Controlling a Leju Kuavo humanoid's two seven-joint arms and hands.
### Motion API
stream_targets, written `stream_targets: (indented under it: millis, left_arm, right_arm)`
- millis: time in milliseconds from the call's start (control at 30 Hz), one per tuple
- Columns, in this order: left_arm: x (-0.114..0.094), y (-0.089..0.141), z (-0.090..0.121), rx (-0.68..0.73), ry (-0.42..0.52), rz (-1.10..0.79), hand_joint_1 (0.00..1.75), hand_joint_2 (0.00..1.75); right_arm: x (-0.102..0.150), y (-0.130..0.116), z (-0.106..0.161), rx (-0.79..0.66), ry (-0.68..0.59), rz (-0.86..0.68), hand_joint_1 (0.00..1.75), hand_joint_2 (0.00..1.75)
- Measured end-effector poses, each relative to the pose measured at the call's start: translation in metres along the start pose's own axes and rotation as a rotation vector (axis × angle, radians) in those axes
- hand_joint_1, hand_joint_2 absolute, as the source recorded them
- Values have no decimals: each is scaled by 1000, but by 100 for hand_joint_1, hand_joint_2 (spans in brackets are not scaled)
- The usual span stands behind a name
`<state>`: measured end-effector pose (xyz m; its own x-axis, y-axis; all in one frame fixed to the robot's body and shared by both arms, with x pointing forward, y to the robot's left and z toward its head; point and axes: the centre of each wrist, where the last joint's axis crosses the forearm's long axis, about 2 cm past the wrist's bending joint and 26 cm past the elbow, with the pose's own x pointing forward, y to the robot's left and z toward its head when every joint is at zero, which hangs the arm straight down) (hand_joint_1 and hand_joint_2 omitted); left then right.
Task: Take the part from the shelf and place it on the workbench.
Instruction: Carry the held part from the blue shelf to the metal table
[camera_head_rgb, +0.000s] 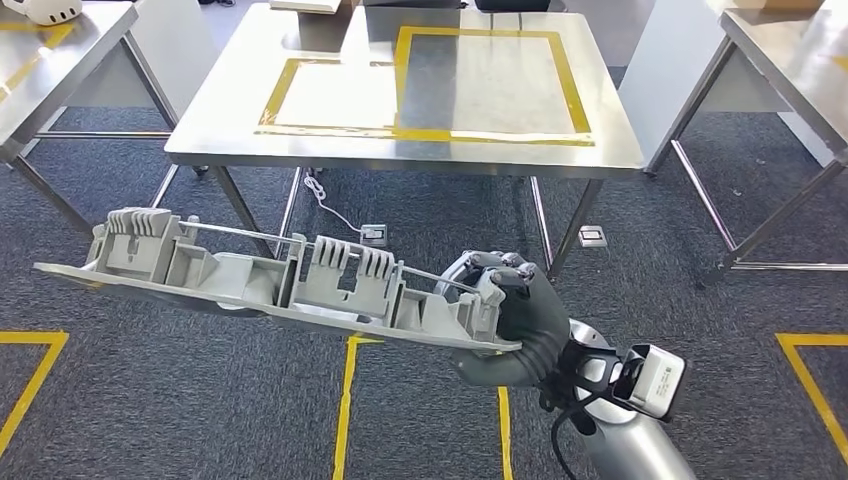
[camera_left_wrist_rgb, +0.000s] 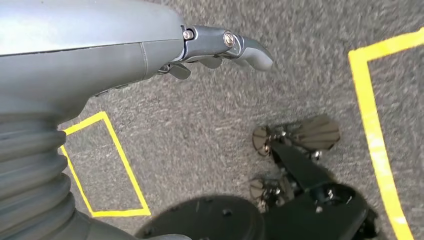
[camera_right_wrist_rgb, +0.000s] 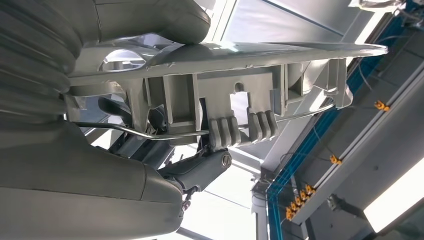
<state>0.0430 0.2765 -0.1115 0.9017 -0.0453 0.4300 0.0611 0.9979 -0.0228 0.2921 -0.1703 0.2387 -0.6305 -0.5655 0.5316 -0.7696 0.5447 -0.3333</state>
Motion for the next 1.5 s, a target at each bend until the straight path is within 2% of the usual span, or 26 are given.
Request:
stream_targets:
  millis: [767,1500]
  left_arm:
    - [1,1,0,2,0,-1,0,175]
    - [3,-2,-1,0,-1,0,0,175]
  right_arm:
    - [4,0,3,-14,-12,-6,175,175]
    - [9,-1,-6,-4,-7,8,175,175]
